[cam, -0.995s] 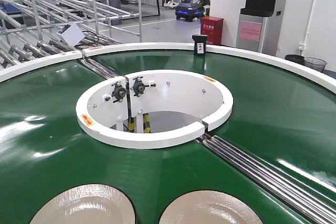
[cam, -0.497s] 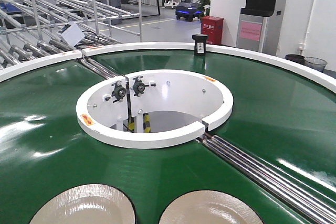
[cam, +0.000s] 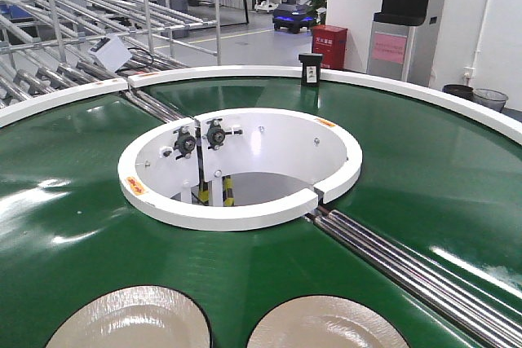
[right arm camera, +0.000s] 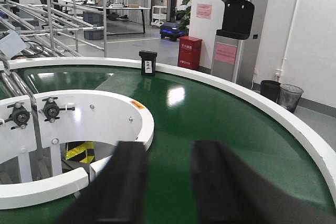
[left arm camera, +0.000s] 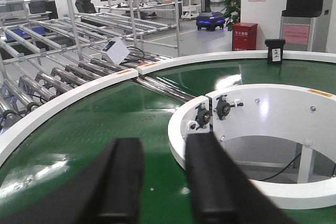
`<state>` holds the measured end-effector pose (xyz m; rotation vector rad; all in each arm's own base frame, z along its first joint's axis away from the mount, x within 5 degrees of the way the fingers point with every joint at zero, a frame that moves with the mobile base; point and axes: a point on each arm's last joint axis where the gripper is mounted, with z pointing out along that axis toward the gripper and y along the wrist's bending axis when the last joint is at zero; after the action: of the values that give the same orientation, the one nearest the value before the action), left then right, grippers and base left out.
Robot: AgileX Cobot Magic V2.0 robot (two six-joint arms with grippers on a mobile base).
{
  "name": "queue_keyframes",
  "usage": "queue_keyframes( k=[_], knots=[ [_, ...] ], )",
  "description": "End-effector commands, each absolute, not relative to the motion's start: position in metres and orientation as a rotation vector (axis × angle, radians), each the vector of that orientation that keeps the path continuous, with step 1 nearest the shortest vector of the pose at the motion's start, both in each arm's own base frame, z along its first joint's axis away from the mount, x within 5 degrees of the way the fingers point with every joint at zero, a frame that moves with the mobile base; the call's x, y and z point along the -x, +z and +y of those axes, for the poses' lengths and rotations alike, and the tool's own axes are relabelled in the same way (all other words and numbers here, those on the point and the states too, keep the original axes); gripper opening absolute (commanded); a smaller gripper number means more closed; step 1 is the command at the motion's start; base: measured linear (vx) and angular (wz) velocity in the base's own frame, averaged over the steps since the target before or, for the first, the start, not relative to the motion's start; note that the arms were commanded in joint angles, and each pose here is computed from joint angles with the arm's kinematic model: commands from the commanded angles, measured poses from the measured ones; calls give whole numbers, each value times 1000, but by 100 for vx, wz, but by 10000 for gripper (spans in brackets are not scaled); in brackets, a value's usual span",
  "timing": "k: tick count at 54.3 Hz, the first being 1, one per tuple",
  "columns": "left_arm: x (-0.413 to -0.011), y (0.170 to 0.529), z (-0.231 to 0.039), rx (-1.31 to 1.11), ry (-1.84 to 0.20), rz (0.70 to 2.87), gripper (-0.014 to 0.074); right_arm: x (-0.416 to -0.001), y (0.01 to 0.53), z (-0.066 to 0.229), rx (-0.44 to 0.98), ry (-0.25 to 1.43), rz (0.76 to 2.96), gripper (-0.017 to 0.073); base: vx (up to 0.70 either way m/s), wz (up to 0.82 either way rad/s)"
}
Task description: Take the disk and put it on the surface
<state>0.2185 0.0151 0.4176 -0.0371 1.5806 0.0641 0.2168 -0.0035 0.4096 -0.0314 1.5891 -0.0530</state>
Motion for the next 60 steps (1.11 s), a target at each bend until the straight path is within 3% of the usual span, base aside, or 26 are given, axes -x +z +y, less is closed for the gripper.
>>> queue_keyframes(
  k=[1,9,14,20,30,36,41,44,47,60],
  knots=[
    [-214,440,14,46,57,1447,514,-211,434,-5,25,-67,1438,548,0,0],
    [-214,441,14,52,52,1439,584,-211,437,-5,11,-57,1407,689,0,0],
    [-214,439,14,113,-23,1463,578,-212,435,-5,-87,53,1422,692,0,0],
    [-220,430,8,132,-110,1662,543,-216,424,-1,-150,159,1573,653,0,0],
    [-253,404,-32,-98,-394,1943,461,-246,400,51,65,367,1897,542,0,0],
    [-278,378,-66,-205,-827,2005,439,-270,381,99,221,653,2053,505,0,0],
    [-295,358,-79,-218,-1085,2026,439,-292,358,129,320,966,2163,505,0,0],
    [-308,342,-75,-163,-1128,2072,439,-304,345,135,341,1131,2211,505,0,0],
    [-318,327,-64,-122,-1088,2130,439,-318,326,131,323,1193,2277,505,0,0],
    [-335,272,25,102,-786,2391,439,-349,284,40,68,1090,2454,505,0,0]
  ],
)
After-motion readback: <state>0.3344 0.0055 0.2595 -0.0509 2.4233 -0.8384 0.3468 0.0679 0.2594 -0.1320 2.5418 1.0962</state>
